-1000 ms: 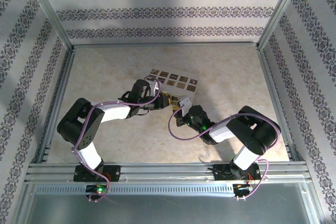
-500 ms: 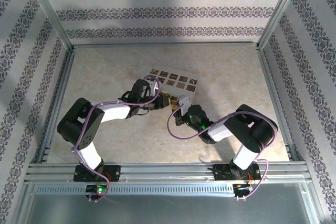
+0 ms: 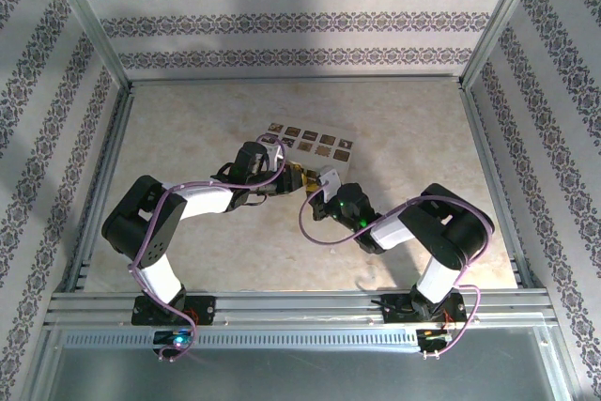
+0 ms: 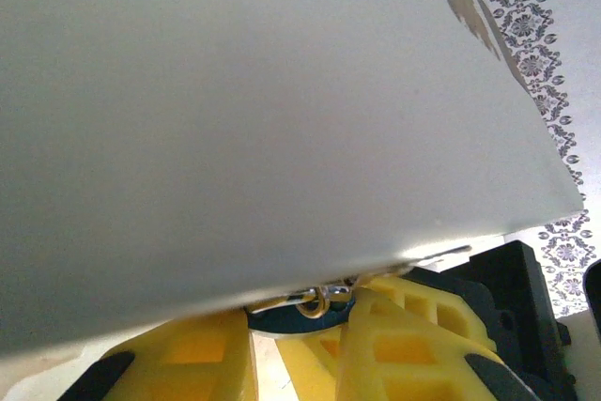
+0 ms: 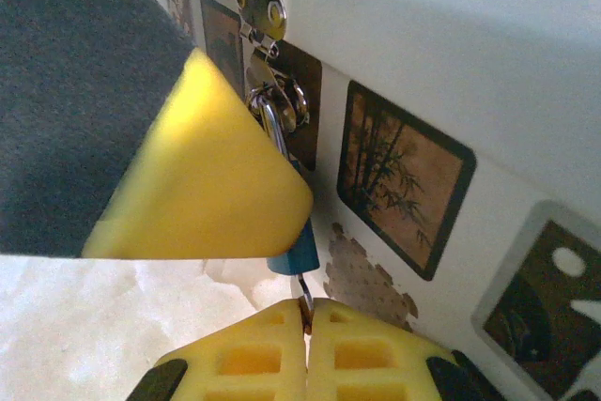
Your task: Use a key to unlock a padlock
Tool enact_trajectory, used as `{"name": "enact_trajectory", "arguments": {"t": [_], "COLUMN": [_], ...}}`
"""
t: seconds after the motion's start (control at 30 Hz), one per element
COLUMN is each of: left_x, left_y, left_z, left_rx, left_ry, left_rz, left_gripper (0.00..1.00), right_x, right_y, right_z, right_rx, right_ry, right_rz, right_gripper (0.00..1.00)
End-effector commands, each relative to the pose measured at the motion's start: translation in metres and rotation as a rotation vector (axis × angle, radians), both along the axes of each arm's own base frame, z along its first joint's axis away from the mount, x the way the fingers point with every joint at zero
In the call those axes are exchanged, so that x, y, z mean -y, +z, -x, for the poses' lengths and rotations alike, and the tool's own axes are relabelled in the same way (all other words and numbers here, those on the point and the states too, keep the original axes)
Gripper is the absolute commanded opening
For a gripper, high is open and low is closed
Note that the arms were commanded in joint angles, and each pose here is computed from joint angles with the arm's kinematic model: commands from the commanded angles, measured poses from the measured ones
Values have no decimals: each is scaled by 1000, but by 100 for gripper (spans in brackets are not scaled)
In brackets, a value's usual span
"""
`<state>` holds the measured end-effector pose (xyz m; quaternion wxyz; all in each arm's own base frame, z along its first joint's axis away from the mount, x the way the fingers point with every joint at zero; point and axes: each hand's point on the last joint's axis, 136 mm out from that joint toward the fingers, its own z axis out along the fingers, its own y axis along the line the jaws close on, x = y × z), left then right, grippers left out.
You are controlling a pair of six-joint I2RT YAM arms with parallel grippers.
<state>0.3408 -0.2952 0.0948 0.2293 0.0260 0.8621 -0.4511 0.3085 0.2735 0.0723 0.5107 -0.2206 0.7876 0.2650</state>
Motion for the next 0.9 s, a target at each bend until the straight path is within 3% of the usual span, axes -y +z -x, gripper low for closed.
{"name": "enact_trajectory", "arguments": {"t": [0.0, 0.47, 0.87], "left_x": [16, 21, 18], "left_y": [12, -12, -37], "left_z": [17, 20, 15], "left_rx": [-18, -74, -94], "left_ry": [-75, -78, -33], "left_rz": [52, 52, 33], "left_gripper": [21, 21, 27], "right_x": [-22, -25, -1], "right_y": [79, 72, -7], "right_z": [-16, -18, -1], "right_rx": [189, 172, -24], "right_ry": [56, 65, 4], "right_rz": [-183, -206, -111], "right_gripper": [0, 0, 0]}}
